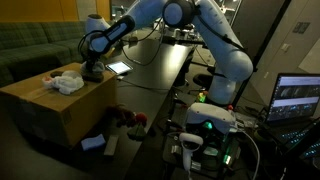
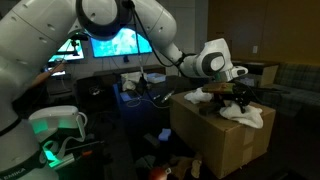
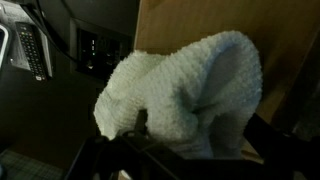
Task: Pick up all the objects on the box and put them on table, then pick up the all the objects on the table and put them on the box
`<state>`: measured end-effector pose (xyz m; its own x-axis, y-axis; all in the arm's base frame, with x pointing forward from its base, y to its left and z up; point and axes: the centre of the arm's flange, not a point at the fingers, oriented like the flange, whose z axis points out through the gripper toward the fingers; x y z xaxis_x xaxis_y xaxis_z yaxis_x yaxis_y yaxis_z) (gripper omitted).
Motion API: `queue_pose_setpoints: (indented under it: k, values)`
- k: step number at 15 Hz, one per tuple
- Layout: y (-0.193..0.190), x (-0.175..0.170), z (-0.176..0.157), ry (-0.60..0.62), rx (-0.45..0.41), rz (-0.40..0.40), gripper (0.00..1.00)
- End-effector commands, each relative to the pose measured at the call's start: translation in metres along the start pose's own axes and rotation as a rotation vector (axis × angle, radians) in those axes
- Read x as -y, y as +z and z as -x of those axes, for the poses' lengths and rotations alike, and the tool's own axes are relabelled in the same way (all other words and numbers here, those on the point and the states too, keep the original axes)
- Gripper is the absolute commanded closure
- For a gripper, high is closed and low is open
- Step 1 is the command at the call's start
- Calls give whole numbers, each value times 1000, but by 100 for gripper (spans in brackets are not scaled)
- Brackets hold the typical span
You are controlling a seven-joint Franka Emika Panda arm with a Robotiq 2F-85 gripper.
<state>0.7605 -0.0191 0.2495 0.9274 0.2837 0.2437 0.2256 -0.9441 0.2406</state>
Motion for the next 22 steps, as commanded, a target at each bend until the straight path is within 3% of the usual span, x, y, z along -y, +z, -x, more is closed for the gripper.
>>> queue_pose_setpoints:
  k: [1, 6, 10, 16, 22]
  values:
    - [11, -4, -13, 10, 6, 39, 34]
    - [-3, -5, -9, 5, 5, 26, 73]
    - [-21, -4, -4, 7, -8, 28, 97]
    - [-57, -12, 24, 41, -26, 61, 94]
    - [-112, -42, 90, 145, -15, 145, 94]
